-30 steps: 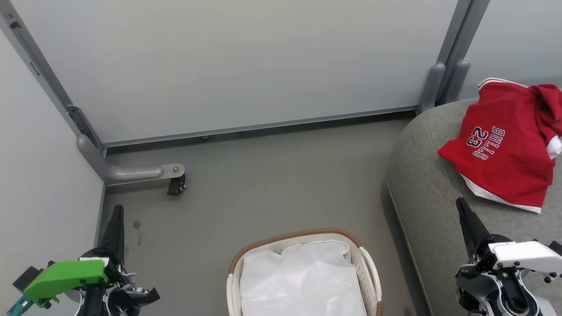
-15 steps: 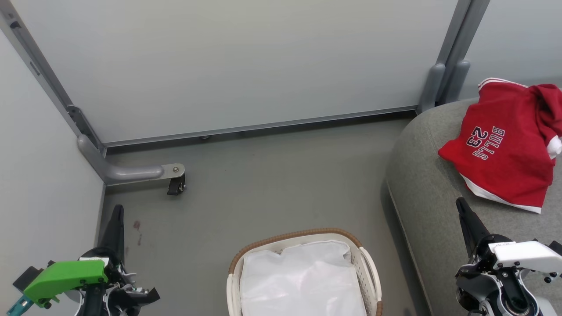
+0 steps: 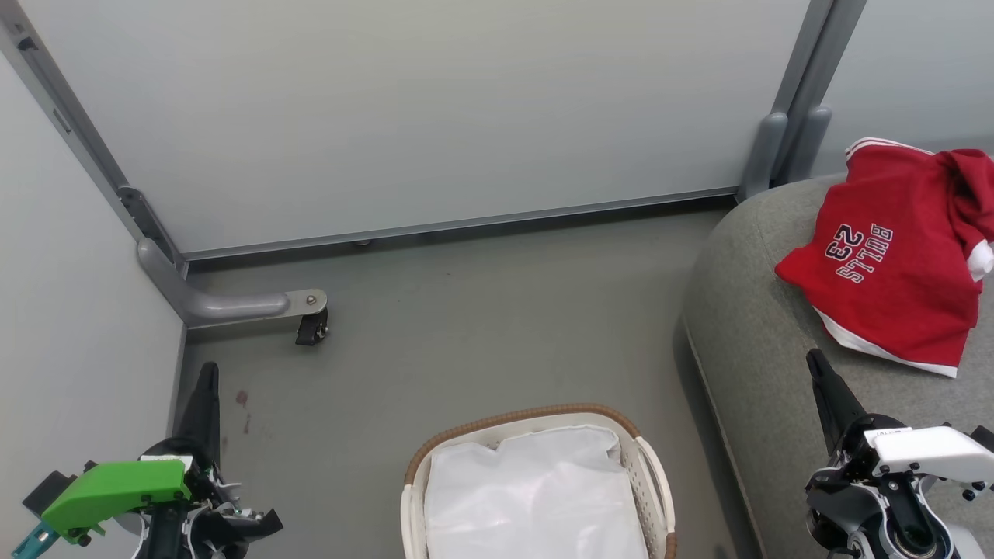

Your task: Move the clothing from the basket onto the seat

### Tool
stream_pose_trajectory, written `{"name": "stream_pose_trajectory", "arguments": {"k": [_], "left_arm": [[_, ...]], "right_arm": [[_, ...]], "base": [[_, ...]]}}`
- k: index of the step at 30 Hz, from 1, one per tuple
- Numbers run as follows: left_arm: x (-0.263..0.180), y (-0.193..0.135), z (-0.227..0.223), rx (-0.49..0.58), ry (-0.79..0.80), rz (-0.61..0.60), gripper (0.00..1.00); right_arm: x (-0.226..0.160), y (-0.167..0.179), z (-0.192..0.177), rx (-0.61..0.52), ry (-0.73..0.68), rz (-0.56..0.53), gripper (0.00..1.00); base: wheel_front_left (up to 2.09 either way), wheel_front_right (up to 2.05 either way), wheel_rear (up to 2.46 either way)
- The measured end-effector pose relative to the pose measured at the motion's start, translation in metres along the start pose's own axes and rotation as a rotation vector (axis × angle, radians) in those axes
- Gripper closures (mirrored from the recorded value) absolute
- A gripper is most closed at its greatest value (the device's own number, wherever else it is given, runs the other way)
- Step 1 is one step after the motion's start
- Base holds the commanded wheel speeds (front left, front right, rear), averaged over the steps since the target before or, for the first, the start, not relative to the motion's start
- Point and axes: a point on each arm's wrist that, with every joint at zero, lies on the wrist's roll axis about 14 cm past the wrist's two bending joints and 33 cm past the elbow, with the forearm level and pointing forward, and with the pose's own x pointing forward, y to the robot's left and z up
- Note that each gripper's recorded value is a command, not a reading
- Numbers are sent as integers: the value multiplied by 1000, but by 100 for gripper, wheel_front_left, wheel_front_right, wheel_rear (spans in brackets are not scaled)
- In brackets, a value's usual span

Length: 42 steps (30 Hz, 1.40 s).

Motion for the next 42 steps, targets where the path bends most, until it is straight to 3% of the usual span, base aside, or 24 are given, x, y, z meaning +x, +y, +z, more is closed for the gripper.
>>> {"name": "stream_pose_trajectory", "arguments": {"k": [42], "left_arm": [[0,0,0,0,0,0,100]], "right_arm": [[0,0,0,0,0,0,100]], "base": [[0,0,0]]}}
